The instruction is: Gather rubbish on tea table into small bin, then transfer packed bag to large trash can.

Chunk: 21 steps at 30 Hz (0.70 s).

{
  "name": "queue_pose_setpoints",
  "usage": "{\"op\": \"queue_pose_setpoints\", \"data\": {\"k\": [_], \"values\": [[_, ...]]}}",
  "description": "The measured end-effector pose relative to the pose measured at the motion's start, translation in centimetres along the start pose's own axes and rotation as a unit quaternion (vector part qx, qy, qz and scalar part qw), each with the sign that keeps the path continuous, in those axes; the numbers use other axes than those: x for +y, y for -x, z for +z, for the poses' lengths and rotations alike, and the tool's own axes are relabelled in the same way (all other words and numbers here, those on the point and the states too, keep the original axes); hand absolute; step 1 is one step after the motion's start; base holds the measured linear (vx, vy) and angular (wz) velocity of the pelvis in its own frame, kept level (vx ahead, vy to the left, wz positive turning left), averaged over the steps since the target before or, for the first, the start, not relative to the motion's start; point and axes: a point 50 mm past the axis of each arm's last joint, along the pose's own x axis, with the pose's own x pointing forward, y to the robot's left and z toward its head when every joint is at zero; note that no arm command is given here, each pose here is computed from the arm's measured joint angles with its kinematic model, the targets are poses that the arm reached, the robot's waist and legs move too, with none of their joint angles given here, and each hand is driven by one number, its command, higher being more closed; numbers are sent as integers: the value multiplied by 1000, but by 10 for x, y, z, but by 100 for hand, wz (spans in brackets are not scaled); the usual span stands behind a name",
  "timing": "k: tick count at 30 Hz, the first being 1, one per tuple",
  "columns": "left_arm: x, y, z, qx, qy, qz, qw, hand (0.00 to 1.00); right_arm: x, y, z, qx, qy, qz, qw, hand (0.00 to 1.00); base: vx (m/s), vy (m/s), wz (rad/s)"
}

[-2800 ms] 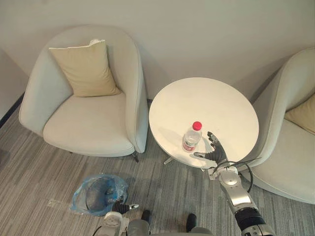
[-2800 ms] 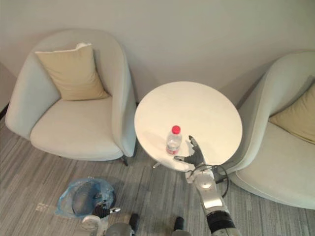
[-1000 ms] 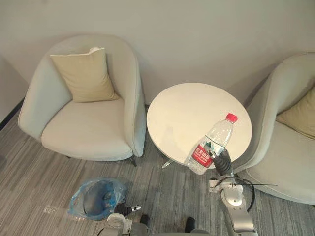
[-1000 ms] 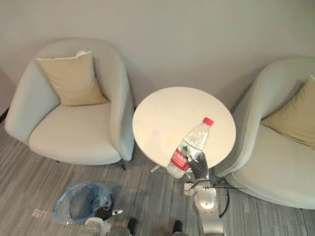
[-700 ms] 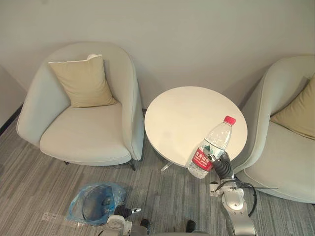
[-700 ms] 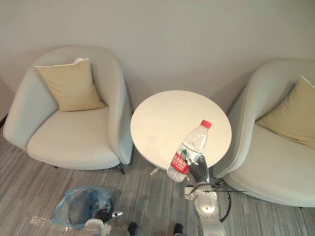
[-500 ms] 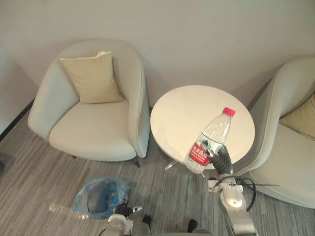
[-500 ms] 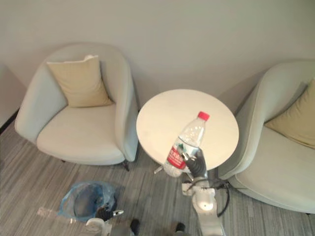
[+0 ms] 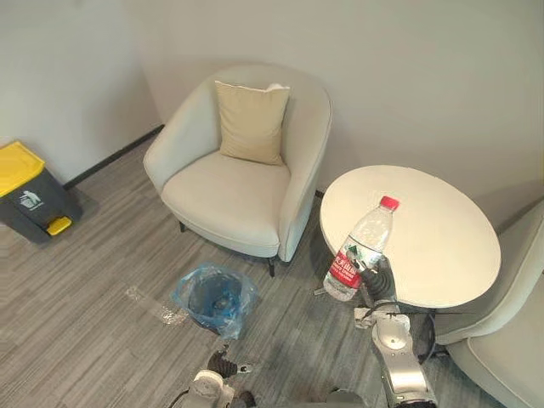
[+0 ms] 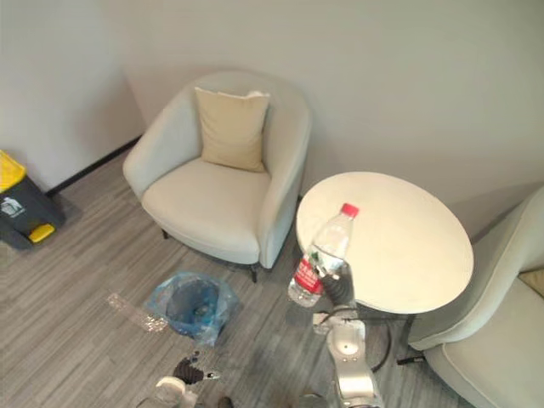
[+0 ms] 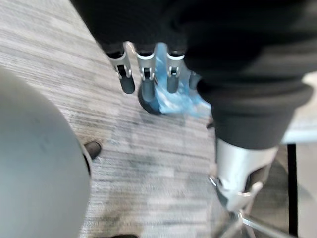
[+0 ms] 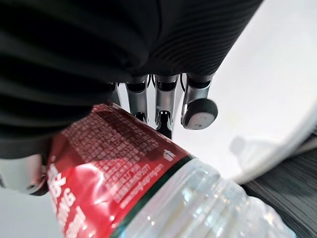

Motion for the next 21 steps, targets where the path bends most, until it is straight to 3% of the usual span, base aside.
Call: {"op": "queue_pose_setpoints", "data": {"k": [7, 21], "values": [[8, 0, -4, 18, 56, 26, 998, 0, -7, 1, 10, -20, -3, -12, 1000, 100, 91, -118, 85], [9, 0, 12, -8, 101, 40, 994, 0, -5, 12, 28, -57, -27, -11, 998, 100, 91, -44, 47]]}}
